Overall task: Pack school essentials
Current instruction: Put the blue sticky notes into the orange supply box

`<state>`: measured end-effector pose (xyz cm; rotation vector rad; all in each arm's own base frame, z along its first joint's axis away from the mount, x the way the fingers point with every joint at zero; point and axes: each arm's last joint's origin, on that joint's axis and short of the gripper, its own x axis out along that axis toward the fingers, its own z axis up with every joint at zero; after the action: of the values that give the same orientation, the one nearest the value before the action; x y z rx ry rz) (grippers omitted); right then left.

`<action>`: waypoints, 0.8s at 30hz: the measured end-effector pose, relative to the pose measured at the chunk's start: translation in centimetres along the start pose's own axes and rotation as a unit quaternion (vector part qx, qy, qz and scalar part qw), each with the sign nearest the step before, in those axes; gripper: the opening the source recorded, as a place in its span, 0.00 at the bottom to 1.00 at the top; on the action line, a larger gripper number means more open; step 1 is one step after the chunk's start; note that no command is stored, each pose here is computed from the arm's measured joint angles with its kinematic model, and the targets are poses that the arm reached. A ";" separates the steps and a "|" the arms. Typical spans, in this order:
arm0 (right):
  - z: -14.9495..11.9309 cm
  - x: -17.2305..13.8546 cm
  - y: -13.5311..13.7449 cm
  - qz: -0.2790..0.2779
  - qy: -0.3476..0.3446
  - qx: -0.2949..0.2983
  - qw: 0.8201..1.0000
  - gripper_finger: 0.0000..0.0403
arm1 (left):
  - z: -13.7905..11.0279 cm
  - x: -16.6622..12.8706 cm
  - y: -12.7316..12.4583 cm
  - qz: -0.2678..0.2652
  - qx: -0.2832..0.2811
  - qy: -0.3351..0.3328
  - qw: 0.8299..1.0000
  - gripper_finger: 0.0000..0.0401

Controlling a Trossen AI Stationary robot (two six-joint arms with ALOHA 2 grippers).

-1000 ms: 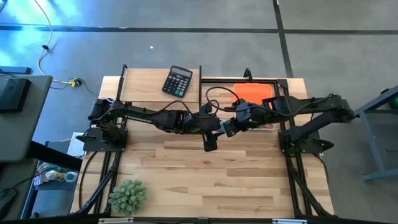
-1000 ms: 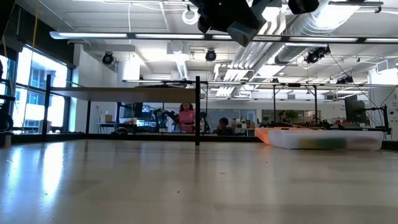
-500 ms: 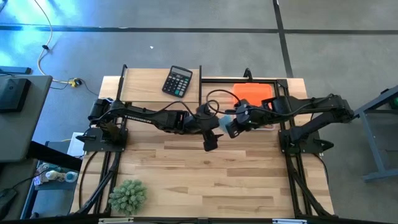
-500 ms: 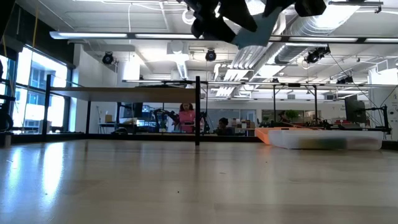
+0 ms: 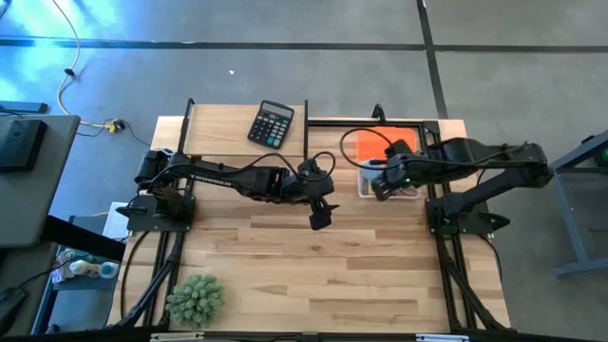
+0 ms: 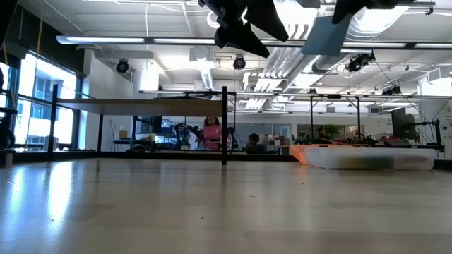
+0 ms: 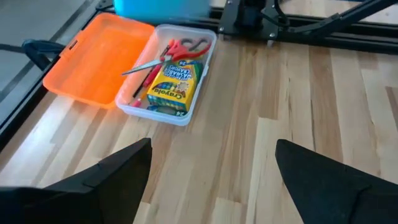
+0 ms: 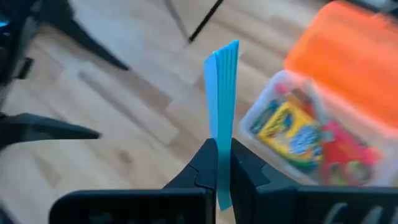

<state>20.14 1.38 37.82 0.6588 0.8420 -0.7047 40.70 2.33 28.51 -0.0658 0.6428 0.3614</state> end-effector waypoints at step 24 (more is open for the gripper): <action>-4.8 2.5 -7.1 -0.053 -0.095 0.134 0.985 0.02 | 1.5 -1.0 5.5 -0.091 -0.031 -0.003 0.995 0.82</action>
<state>13.80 0.07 31.70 0.7776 0.6130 -0.9733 38.88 7.43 30.64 -0.1813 0.6144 0.2052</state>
